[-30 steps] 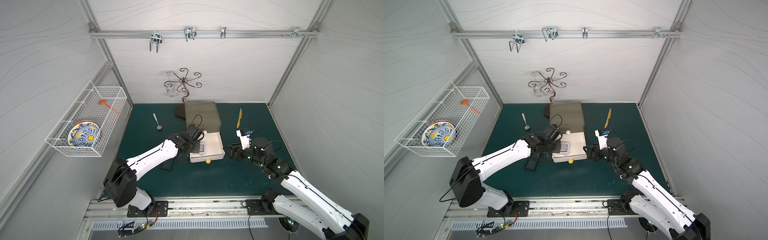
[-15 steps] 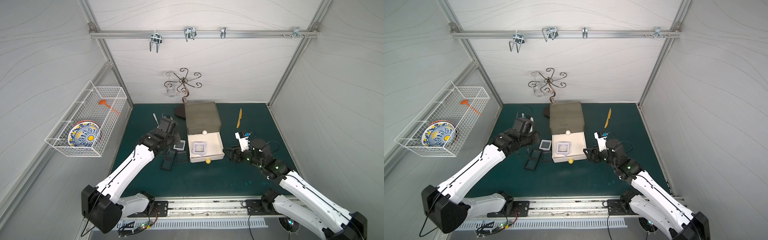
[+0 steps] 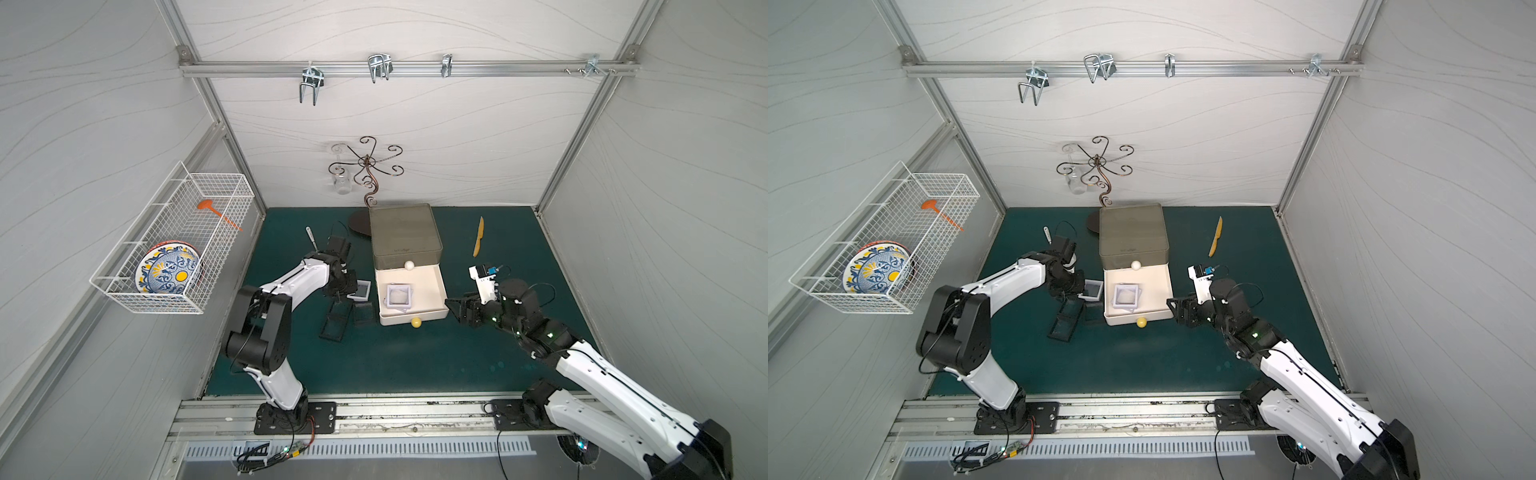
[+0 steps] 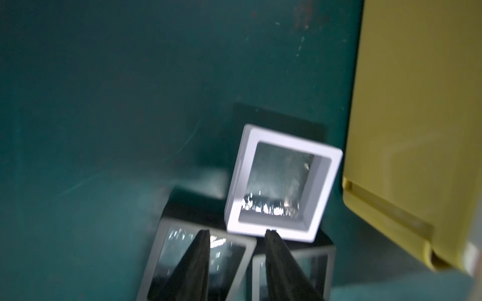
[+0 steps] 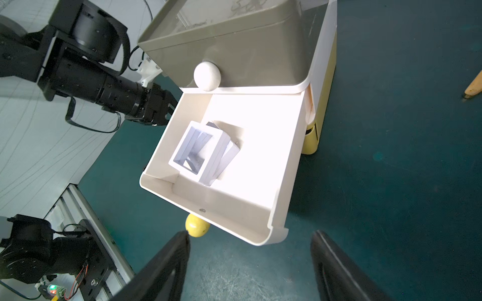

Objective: Place the brooch boxes into the drawer by color
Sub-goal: Pick up the brooch box from the center of the board.

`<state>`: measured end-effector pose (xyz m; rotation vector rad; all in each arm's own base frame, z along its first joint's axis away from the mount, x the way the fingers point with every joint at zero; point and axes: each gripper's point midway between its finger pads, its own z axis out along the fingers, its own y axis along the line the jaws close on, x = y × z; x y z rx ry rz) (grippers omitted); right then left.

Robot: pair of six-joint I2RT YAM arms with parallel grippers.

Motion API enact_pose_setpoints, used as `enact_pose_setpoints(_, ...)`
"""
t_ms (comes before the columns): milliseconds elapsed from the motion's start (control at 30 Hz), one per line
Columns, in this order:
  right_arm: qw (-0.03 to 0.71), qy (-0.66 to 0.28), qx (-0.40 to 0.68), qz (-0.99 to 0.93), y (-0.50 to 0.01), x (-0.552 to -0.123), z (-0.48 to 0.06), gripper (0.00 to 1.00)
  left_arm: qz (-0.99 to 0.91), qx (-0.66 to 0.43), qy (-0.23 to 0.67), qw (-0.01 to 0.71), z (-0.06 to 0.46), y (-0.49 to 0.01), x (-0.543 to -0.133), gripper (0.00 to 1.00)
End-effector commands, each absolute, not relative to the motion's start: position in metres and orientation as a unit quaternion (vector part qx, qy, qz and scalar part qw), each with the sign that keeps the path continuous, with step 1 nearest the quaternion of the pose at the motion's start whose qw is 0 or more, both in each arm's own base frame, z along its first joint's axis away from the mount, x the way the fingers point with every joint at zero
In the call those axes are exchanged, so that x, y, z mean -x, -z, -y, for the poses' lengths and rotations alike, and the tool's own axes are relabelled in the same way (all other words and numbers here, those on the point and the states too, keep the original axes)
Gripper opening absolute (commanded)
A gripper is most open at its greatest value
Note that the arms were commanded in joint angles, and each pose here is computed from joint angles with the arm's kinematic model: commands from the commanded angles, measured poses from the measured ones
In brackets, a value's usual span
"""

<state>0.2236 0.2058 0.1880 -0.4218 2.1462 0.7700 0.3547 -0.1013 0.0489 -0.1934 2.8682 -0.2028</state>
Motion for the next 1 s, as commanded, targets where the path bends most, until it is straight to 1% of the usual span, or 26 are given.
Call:
enact_pose_setpoints(0,0.409,-0.297,0.162,-0.848,-0.185,-0.225,-0.201,0.78,-0.983,0.048,0.075,0.161,0.107,-0.060,-0.384,0.39)
enact_pose_setpoints(300,0.401,-0.291,0.164,-0.853,-0.179,-0.226,-0.202,0.78,-0.987,0.046,0.044,0.144,0.099,-0.043,-0.391,0.39)
enact_pose_setpoints(467,0.402,-0.289,0.166,-0.853,-0.180,-0.229,-0.203,0.78,-0.990,0.045,0.030,0.132,0.094,-0.032,-0.389,0.35)
enact_pose_setpoints(533,0.401,-0.288,0.166,-0.853,-0.179,-0.229,-0.203,0.78,-0.990,0.043,0.029,0.128,0.094,-0.029,-0.388,0.31)
enact_pose_setpoints(567,0.401,-0.289,0.166,-0.853,-0.179,-0.230,-0.204,0.79,-0.991,0.043,0.029,0.127,0.094,-0.029,-0.387,0.27)
enact_pose_setpoints(733,0.399,-0.292,0.165,-0.854,-0.178,-0.230,-0.206,0.78,-0.989,0.047,0.021,0.136,0.090,-0.036,-0.385,0.03)
enact_pose_setpoints(767,0.398,-0.292,0.166,-0.853,-0.179,-0.230,-0.206,0.78,-0.989,0.048,0.018,0.140,0.088,-0.038,-0.384,0.00)
enact_pose_setpoints(900,0.400,-0.295,0.167,-0.851,-0.182,-0.231,-0.207,0.78,-0.987,0.053,0.010,0.151,0.084,-0.049,-0.384,0.00)
enact_pose_setpoints(967,0.403,-0.294,0.168,-0.850,-0.185,-0.231,-0.207,0.78,-0.985,0.058,0.011,0.165,0.082,-0.062,-0.383,0.00)
